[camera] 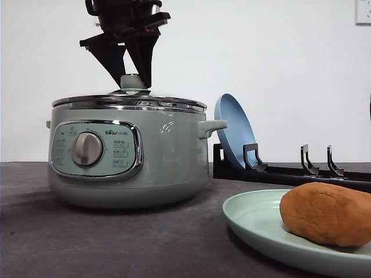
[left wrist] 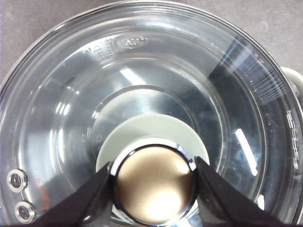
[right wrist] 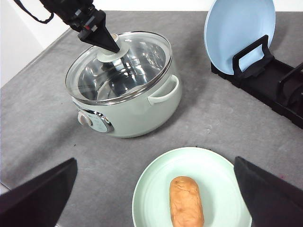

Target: Transfer potato from steamer to green plate

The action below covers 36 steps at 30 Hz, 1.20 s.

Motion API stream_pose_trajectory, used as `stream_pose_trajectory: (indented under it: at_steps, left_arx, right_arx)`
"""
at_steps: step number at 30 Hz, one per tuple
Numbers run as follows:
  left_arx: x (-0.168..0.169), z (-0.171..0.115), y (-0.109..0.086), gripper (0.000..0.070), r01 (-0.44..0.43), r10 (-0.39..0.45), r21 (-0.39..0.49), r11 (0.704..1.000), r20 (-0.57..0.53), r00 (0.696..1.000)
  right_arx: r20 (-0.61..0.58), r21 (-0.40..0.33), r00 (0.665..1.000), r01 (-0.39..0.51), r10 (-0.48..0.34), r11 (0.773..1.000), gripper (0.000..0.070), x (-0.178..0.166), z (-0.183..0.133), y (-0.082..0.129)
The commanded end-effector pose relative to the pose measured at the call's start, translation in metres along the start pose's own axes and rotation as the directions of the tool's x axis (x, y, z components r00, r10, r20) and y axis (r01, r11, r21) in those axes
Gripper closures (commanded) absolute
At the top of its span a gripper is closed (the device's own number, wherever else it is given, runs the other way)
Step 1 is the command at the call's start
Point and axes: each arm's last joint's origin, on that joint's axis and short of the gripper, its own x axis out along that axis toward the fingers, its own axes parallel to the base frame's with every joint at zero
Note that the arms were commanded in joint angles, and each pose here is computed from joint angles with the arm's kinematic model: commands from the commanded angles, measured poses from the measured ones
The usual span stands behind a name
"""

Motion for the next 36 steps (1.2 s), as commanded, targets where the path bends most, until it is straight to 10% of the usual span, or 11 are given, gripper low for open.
stream_pose_trajectory:
  at_steps: [1,36]
  left_arx:
    - [0.012,0.010,-0.001,0.0699,-0.027,0.026,0.040,0.999,0.030,0.999]
    - [-0.015,0.006,-0.005,0.0699,-0.030,0.026,0.047,0.998,0.082,0.996]
  right_arx:
    - [0.024,0.013,1.000,-0.011,0.011,1.000,0.0000,-0.003,0.005,0.002]
    - [0.023,0.014,1.000,-0.012,0.012,1.000,0.0000,-0.003,0.005,0.002]
